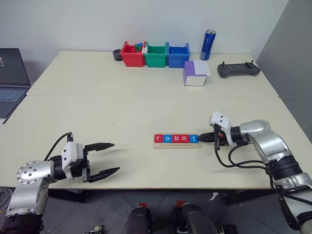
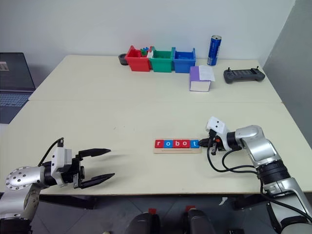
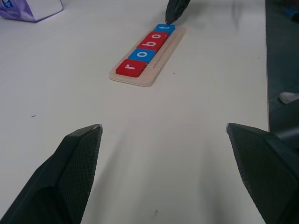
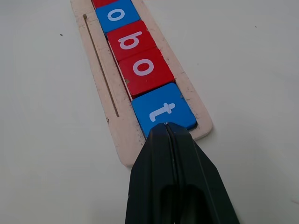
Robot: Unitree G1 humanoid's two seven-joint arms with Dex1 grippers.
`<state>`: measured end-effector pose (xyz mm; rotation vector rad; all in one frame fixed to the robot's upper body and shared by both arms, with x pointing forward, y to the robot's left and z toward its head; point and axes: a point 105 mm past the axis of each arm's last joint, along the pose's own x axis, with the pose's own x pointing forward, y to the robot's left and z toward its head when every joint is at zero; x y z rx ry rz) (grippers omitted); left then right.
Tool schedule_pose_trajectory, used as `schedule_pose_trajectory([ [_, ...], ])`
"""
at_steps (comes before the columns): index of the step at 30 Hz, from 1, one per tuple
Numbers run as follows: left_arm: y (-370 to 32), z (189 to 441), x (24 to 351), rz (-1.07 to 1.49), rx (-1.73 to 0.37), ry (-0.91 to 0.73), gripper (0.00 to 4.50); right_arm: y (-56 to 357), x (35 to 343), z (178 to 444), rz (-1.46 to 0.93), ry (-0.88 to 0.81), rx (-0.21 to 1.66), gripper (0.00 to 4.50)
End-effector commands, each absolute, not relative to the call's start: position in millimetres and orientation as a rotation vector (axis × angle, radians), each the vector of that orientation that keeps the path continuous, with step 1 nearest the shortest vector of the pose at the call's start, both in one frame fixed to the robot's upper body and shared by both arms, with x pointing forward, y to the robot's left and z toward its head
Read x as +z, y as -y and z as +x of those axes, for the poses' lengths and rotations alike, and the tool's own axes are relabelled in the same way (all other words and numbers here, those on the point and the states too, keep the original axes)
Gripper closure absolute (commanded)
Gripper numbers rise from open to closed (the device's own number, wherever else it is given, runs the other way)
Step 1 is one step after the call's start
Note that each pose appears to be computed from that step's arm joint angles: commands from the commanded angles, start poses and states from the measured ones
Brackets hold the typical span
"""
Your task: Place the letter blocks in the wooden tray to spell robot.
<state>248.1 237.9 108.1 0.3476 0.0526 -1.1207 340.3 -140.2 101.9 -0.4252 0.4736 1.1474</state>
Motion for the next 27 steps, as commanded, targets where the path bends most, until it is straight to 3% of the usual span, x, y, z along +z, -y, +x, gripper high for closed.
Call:
schedule_pose_trajectory([
  [1,-238.0,251.5,116.5,0.367,-1.123,-0.023,0.0,134.5,112.7,338.5,-0.444,-0.438,1.167,4.48],
  [10,-236.9,254.0,128.0,0.33,-1.123,0.036,0.0,163.0,139.3,341.7,-0.461,-0.395,1.063,4.48],
  [16,-239.2,242.8,179.6,0.186,-1.081,0.039,0.0,223.0,178.9,302.4,-0.358,-0.414,1.041,4.48],
  [19,-245.3,232.1,189.5,0.14,-1.072,-0.063,0.0,240.8,191.6,286.3,-0.302,-0.428,1.048,3.97],
  [27,-253.3,233.9,191.1,0.193,-1.005,-0.128,0.0,246.1,183.4,280.2,-0.312,-0.488,1.083,1.17],
])
